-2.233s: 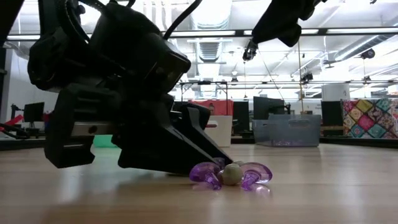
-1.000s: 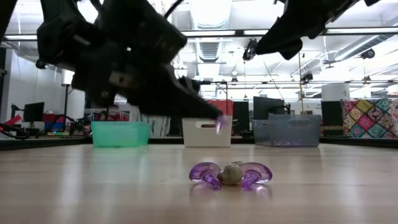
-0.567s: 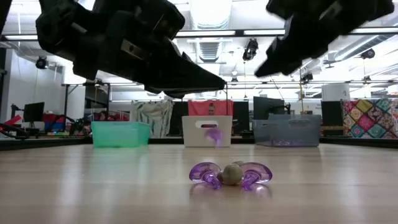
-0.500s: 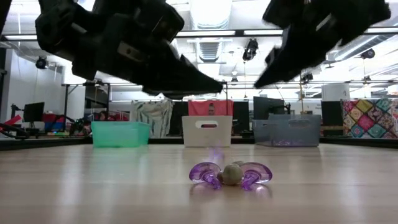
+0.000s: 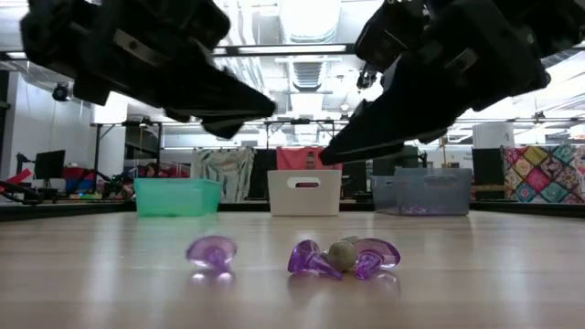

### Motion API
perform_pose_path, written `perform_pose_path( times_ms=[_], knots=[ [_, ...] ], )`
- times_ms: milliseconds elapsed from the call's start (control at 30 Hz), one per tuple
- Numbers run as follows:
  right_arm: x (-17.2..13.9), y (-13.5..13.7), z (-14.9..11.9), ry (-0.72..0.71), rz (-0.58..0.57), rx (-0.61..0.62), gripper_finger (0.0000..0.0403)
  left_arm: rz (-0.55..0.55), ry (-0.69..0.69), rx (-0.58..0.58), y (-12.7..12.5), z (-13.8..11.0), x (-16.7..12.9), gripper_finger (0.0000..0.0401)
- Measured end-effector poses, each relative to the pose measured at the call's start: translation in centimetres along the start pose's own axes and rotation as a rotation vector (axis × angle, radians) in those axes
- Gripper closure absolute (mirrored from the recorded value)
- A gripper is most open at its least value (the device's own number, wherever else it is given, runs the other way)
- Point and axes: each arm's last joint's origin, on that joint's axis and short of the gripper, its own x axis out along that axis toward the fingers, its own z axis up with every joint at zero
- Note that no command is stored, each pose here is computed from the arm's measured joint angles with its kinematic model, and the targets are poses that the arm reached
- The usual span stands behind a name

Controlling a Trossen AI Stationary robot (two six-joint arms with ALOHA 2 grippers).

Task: Sort Halloween decoration
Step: Put the purple witch hat toy into the gray bin

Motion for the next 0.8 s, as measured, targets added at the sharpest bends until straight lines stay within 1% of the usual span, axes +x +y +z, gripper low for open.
perform_pose_path(
  times_ms=[167, 333, 433, 567, 800],
  knots=[
    [1.0, 0.0, -0.4, -0.059, 0.01, 0.004, 0.0229, -0.041, 0.021, -0.068, -1.4, -0.8, -1.9, 0.0363],
    [0.9, 0.0, -0.1, -0.082, 0.013, 0.006, 0.0229, -0.11, 0.052, -0.159, -3.6, -1.7, -2.6, 0.0363],
    [1.0, 0.2, 0.4, -0.103, 0.019, 0.007, 0.0229, -0.144, 0.06, -0.158, -5.0, -1.9, -2.7, 0.0363],
    [1.4, 0.7, 1.4, -0.132, 0.031, -0.009, 0.0229, -0.137, 0.048, -0.152, -6.5, -1.9, -2.8, 0.0363],
    [3.2, 2.4, 2.1, -0.144, 0.067, -0.047, 0.0229, -0.157, 0.072, -0.215, -7.4, -2.3, -2.9, 0.0363]
  ],
)
